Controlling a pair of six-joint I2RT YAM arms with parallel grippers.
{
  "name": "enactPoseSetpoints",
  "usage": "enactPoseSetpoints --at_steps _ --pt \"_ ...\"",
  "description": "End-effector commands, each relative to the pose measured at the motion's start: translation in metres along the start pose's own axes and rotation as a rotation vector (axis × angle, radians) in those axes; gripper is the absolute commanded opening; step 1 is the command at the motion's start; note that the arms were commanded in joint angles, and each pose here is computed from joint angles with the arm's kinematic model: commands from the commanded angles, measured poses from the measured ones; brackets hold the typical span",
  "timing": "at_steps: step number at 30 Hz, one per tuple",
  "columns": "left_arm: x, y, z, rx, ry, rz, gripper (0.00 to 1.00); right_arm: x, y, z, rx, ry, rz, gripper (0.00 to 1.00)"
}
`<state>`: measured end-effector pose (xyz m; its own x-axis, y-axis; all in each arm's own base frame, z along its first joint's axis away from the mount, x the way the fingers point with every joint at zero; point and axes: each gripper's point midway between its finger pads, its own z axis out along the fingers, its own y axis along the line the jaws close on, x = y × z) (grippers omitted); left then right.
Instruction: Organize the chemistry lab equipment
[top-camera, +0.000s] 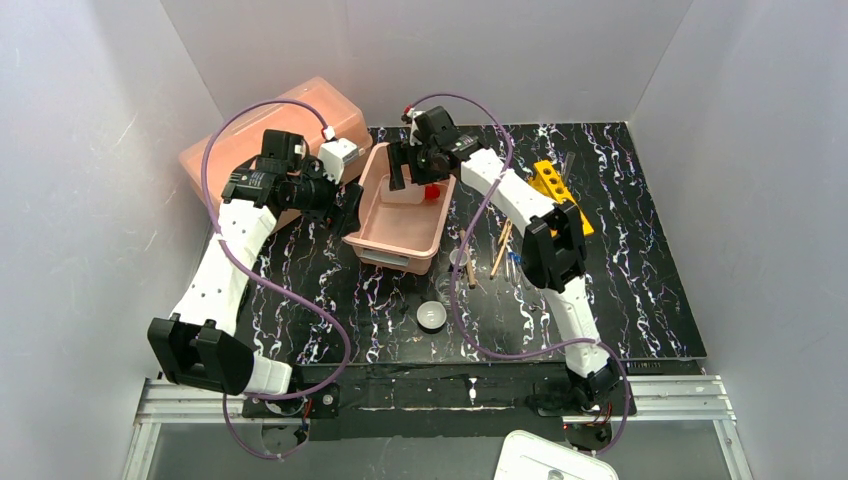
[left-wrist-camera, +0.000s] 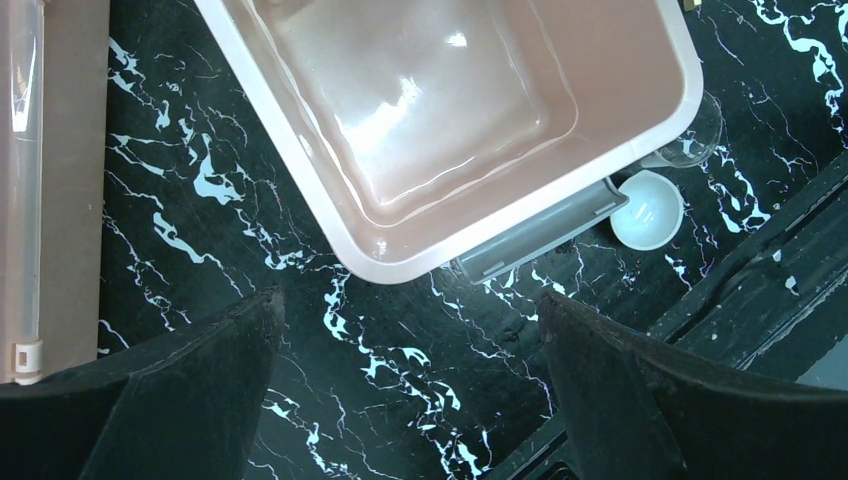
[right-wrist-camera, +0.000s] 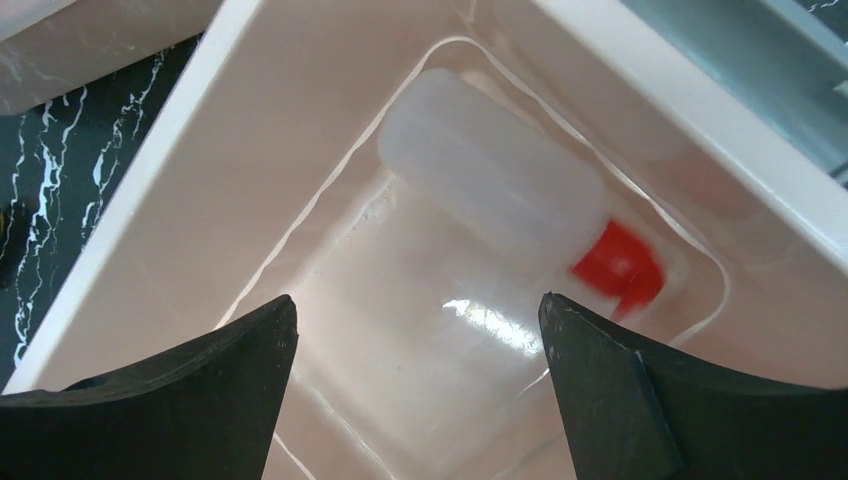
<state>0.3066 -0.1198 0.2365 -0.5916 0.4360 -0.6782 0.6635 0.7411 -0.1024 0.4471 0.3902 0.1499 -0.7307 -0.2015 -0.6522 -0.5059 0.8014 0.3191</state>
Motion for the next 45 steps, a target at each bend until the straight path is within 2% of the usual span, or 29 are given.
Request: enactPoseSetpoints --at_steps 1,10,14,17,20,25,27,31,38,45 --pt "-0.008 -0.005 -0.017 -0.003 -0.036 0.025 0.98 -0.059 0.033 -0.059 -0.050 -0.188 -0.058 0.98" --pt "-0.008 -0.005 -0.018 -0.003 -0.039 0.032 0.98 -0.098 0.058 -0.151 -0.064 -0.361 -0.109 0.98" --pt "-0.009 -0.004 -0.019 -0.011 -0.042 0.041 0.98 -0.097 0.031 -0.191 0.067 -0.444 -0.069 0.98" --pt "-0.010 -0.002 -0.021 -0.018 -0.048 0.041 0.98 -0.073 0.013 -0.207 0.093 -0.436 -0.053 0.98" --pt "-0.011 -0.001 -0.022 -0.026 -0.052 0.039 0.98 -0.031 -0.015 -0.207 0.177 -0.372 -0.044 0.97" --pt "-0.013 -0.001 -0.024 -0.035 -0.063 0.043 0.98 0.063 -0.051 -0.185 0.274 -0.149 0.025 0.69" --pt "-0.013 -0.001 -0.024 -0.040 -0.073 0.050 0.98 0.108 -0.061 -0.173 0.289 -0.054 0.079 0.64" --pt "-0.014 -0.001 -0.024 -0.040 -0.085 0.054 0.98 0.156 -0.077 -0.156 0.330 0.024 0.155 0.59" --pt "-0.014 -0.002 -0.025 -0.038 -0.088 0.050 0.98 0.181 -0.095 -0.130 0.390 0.080 0.170 0.62" --pt "-0.008 -0.005 -0.023 -0.023 -0.076 0.068 0.98 0.172 -0.108 -0.115 0.431 0.069 0.147 0.62"
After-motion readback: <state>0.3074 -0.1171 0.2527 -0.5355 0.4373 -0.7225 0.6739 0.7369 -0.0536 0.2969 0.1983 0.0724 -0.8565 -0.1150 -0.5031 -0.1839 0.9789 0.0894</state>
